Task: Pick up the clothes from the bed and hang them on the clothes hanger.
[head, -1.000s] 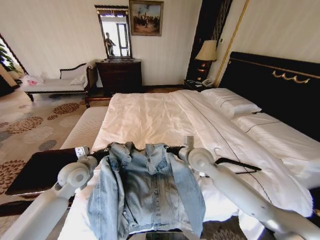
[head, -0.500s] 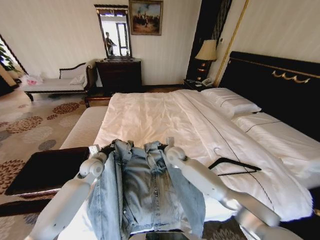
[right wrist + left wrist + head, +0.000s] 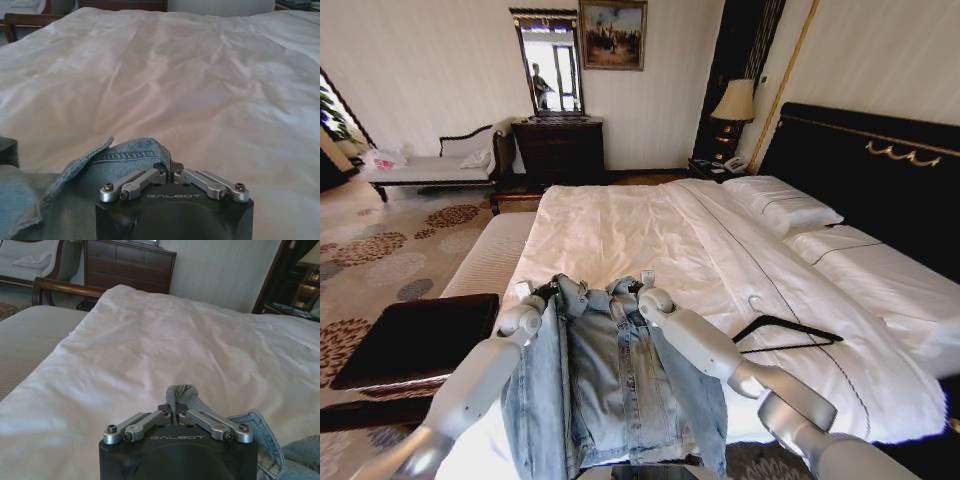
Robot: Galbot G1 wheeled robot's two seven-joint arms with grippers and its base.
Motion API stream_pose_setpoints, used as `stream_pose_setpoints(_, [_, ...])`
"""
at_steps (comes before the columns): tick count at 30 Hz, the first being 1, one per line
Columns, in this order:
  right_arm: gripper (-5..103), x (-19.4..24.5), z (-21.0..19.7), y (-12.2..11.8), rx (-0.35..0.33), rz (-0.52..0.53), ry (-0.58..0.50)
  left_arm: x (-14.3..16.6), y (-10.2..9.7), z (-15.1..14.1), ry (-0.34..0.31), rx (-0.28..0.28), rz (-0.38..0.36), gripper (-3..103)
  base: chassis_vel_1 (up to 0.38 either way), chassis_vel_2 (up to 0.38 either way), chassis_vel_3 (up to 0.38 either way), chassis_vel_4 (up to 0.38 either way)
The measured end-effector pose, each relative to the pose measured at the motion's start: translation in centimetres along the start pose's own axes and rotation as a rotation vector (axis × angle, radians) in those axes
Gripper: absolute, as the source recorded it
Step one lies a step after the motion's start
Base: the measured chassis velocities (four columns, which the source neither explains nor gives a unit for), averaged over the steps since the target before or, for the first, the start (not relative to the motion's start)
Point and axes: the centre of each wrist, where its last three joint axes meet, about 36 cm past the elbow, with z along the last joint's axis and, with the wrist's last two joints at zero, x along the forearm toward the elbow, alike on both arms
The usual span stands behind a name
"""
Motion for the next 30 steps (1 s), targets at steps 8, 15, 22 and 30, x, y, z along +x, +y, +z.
stream_pose_setpoints(8, [0,-1.1,0.7,-0.4,0.005,0.015,0.008,-0.8,-0.5,0.4,0.008,0.004,0.007,3,0.0,0.0,0.0,0.0])
stream_pose_setpoints(15, [22,0.4,1.3,0.0,0.006,-0.024,-0.007,0.6,-0.3,1.1,0.022,0.004,0.014,25,0.0,0.0,0.0,0.0])
stream_pose_setpoints(22, [49,1.7,1.5,-1.2,0.002,-0.028,-0.039,2.6,0.9,1.8,0.024,-0.033,0.003,52,0.0,0.0,0.0,0.0])
stream_pose_setpoints(30, [77,4.9,0.9,-5.3,0.026,-0.016,-0.145,7.0,2.7,0.1,-0.086,-0.021,-0.013,79,0.0,0.0,0.0,0.0])
